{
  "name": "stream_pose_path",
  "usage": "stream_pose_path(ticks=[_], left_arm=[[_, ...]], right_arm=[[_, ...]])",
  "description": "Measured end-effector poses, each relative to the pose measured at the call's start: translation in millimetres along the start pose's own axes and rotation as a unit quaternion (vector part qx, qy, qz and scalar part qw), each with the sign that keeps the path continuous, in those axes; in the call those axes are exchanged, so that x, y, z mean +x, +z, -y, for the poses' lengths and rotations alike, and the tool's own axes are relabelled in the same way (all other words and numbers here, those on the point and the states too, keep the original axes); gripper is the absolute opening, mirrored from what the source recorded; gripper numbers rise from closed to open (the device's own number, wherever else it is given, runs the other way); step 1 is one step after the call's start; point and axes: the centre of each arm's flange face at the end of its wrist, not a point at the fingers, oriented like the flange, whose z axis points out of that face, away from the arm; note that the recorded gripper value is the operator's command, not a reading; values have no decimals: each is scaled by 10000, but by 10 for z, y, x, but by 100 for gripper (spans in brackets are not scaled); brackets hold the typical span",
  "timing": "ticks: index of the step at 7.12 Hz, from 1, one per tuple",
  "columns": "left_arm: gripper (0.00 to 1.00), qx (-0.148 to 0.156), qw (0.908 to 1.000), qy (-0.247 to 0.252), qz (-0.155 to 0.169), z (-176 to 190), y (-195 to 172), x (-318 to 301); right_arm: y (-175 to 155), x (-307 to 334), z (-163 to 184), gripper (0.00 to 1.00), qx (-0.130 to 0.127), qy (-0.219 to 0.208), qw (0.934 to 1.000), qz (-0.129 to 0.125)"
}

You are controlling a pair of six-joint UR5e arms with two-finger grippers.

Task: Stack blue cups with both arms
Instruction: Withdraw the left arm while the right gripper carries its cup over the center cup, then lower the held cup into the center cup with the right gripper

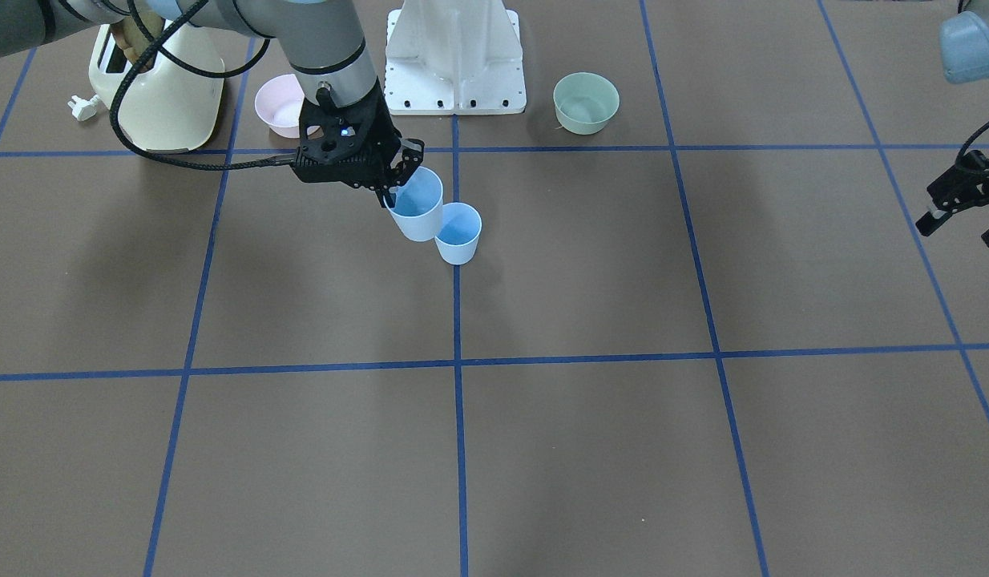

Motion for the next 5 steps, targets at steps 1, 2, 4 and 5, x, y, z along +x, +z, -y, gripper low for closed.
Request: stream_pose_path(ticks=[1,2,4,5], left_arm=[[98,66,10000,10,-15,-93,-11,-103],[98,127,9999,18,-23,-179,-25,-193],[98,237,9997,3,-20,-317,-73,-352],[98,265,9996,-22,-16,-340,-88,-391]], right_arm=[[53,-44,-85,0,-18,-28,10000,-16],[107,-103,-182,0,-37,-35,10000,-25],[202,-189,-329,0,-49,-80,9999,-56],[234,-219,-380,0,-48,-106,9999,-66]])
